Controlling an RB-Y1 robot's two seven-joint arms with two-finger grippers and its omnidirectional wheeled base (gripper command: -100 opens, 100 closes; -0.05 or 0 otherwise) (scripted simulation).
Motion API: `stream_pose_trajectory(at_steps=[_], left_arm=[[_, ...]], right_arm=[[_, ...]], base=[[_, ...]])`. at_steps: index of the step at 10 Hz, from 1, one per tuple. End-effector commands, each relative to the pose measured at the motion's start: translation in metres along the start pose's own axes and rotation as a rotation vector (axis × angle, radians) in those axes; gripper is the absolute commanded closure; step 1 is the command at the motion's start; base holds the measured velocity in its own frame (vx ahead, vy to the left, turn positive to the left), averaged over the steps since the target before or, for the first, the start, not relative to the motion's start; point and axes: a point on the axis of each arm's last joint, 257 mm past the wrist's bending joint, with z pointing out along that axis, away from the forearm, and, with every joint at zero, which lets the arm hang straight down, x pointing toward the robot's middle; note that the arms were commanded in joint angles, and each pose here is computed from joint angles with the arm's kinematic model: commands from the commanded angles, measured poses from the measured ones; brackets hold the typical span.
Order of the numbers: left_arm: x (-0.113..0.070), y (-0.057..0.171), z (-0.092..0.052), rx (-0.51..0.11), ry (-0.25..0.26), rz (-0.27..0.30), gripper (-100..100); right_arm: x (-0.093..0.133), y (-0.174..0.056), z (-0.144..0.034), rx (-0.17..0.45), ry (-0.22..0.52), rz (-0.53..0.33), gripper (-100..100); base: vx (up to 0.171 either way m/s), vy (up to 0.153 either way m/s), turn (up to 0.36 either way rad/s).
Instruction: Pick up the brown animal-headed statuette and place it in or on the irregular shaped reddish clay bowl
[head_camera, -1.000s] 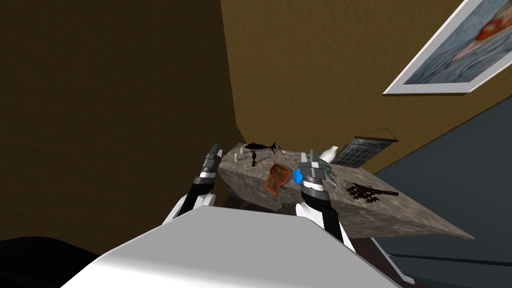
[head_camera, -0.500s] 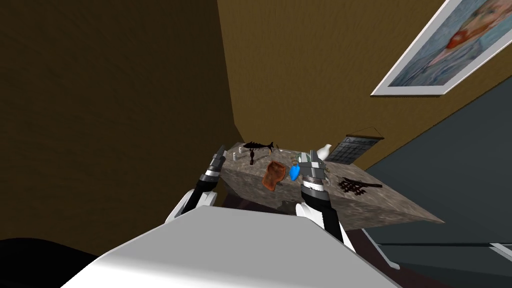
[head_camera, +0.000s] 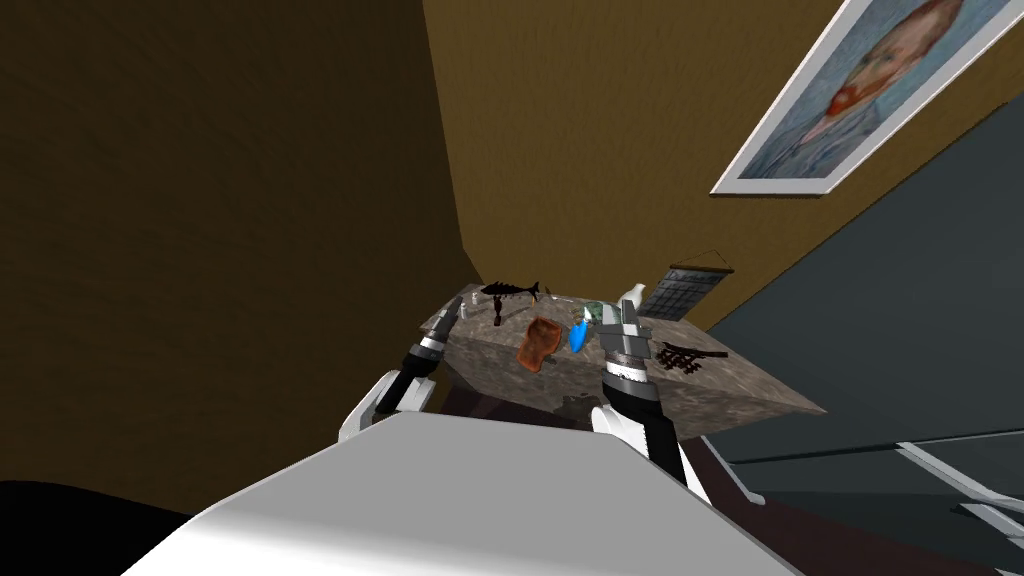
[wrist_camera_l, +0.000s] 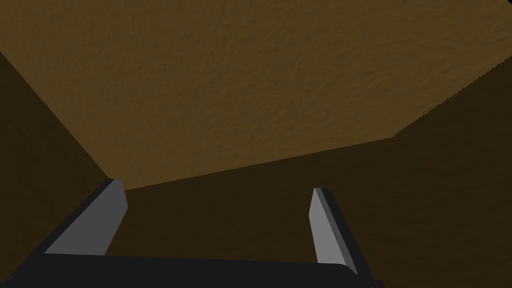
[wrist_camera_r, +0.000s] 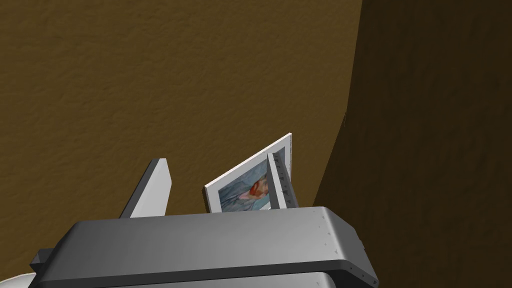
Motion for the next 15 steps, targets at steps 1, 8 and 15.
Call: stream_pose_trajectory(at_steps=[1,8,15], left_arm=[[0.008,0.014,0.002,-0.022,0.042,0.044,-100],[0.027,0.095,-0.008,-0.155,0.217,0.258,-100],[0.006,0.191,-0.048,-0.346,0.370,0.493,-100]], right_arm=[[0.000,0.000,0.000,0.000,0.000,0.000,0],[0.000,0.000,0.000,0.000,0.000,0.000,0],[0.000,0.000,0.000,0.000,0.000,0.000,0]], base=[[-0.045,-0.048,-0.114],[-0.022,-0.051,-0.120],[0.030,-0.045,-0.159]])
